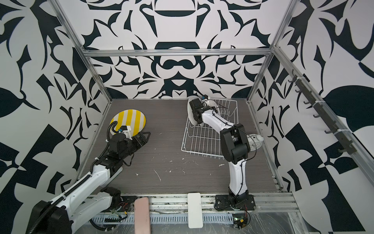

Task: Unload the plates from the dish rack
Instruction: Pick up the plate from the dish rack.

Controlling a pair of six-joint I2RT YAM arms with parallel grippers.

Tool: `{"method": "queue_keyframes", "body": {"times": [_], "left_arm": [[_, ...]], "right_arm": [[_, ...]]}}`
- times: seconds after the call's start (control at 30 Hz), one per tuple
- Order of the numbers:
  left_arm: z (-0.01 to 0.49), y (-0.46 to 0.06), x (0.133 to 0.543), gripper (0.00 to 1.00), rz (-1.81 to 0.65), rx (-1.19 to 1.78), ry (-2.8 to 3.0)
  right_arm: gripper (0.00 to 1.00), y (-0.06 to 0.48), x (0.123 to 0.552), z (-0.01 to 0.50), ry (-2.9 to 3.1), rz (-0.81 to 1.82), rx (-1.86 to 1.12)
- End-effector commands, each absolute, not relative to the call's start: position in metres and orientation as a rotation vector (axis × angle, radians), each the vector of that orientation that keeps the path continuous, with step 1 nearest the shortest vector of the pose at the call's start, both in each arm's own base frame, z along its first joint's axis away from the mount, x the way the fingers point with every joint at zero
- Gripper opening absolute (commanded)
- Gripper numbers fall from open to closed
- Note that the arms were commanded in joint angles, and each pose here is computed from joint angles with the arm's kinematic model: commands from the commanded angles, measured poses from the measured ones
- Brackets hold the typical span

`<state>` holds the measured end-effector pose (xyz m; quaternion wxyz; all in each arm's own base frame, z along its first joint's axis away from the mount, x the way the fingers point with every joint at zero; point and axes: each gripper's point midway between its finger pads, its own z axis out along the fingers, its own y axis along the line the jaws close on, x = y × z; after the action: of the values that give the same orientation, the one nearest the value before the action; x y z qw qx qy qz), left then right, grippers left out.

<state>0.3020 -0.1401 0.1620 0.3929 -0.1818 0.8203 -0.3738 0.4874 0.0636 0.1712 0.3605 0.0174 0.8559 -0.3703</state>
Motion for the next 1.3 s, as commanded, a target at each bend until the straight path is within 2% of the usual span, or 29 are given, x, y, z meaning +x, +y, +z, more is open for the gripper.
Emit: {"method": "queue_keyframes", "body": {"times": [0.0,0.6,1.13,1.27], "left_arm": [[0.173,-0.140,0.304,0.93,-0.952,-0.463,2.054],[0.174,-0.141,0.302,0.93,-0.952,-0.459,2.052],[0.192,-0.150,0.300,0.93,-1.006,-0.414,2.009],[0.199,-0.153,0.300,0.93,-1.027,-0.396,1.992]], "right_arm": [[0.00,0.063,0.482,0.212,2.125,-0.939,0.092],[0.00,0.071,0.469,0.255,2.057,-0.826,0.109],[0.00,0.092,0.405,0.362,1.814,-0.592,0.107],[0.00,0.099,0.390,0.374,1.801,-0.435,0.087]]}}
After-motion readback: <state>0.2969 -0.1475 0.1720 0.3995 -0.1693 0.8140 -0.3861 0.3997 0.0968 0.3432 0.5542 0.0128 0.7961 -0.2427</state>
